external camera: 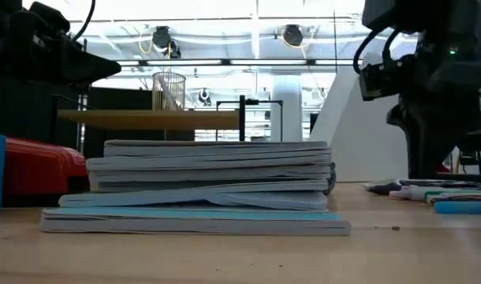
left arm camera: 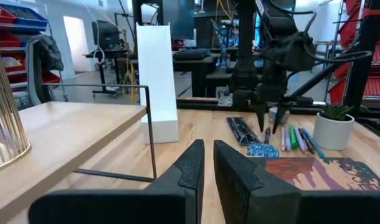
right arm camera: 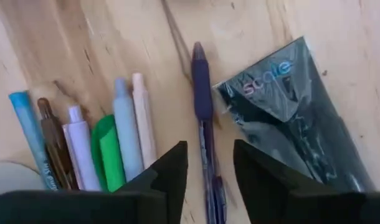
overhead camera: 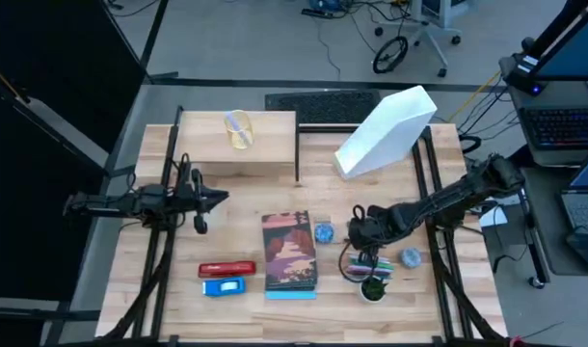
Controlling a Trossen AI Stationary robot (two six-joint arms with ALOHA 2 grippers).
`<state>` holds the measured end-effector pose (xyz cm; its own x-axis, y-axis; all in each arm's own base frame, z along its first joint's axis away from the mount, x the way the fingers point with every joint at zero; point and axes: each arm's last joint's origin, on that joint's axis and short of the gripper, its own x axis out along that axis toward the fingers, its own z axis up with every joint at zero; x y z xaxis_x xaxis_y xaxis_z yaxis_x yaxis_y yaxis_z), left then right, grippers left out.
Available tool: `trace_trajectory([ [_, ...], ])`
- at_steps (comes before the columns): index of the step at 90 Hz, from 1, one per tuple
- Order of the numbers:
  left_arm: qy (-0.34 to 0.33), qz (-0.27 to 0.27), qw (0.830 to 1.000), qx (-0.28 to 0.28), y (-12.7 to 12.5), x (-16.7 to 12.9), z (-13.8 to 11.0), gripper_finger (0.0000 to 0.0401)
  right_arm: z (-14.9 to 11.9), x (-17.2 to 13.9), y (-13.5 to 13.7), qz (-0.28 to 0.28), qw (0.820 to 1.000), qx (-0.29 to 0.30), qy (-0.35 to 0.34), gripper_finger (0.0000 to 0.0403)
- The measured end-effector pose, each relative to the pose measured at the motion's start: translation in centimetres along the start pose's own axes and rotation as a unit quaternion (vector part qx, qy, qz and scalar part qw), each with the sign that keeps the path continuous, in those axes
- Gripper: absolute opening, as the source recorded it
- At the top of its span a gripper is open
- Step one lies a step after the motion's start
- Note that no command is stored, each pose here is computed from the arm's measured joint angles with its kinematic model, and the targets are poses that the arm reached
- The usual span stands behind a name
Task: Stock shelves
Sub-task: Put the purple pen into the gold pen holder on the shelf
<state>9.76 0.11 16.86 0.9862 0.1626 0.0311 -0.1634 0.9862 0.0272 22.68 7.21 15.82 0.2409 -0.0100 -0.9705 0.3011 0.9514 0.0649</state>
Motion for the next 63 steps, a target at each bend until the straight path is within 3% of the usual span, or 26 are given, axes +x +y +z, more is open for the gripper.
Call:
trace_trajectory([
  [22,0.0,0.0,1.0,0.0,0.0,0.0,0.0,0.0022,-0.2,1.0,0.0,0.02,0.999,-0.008,-0.029,0.008],
  [63,0.0,0.0,1.0,0.0,0.0,0.0,0.0,0.0022,-1.5,2.5,-1.0,0.003,1.0,-0.01,-0.028,0.005],
])
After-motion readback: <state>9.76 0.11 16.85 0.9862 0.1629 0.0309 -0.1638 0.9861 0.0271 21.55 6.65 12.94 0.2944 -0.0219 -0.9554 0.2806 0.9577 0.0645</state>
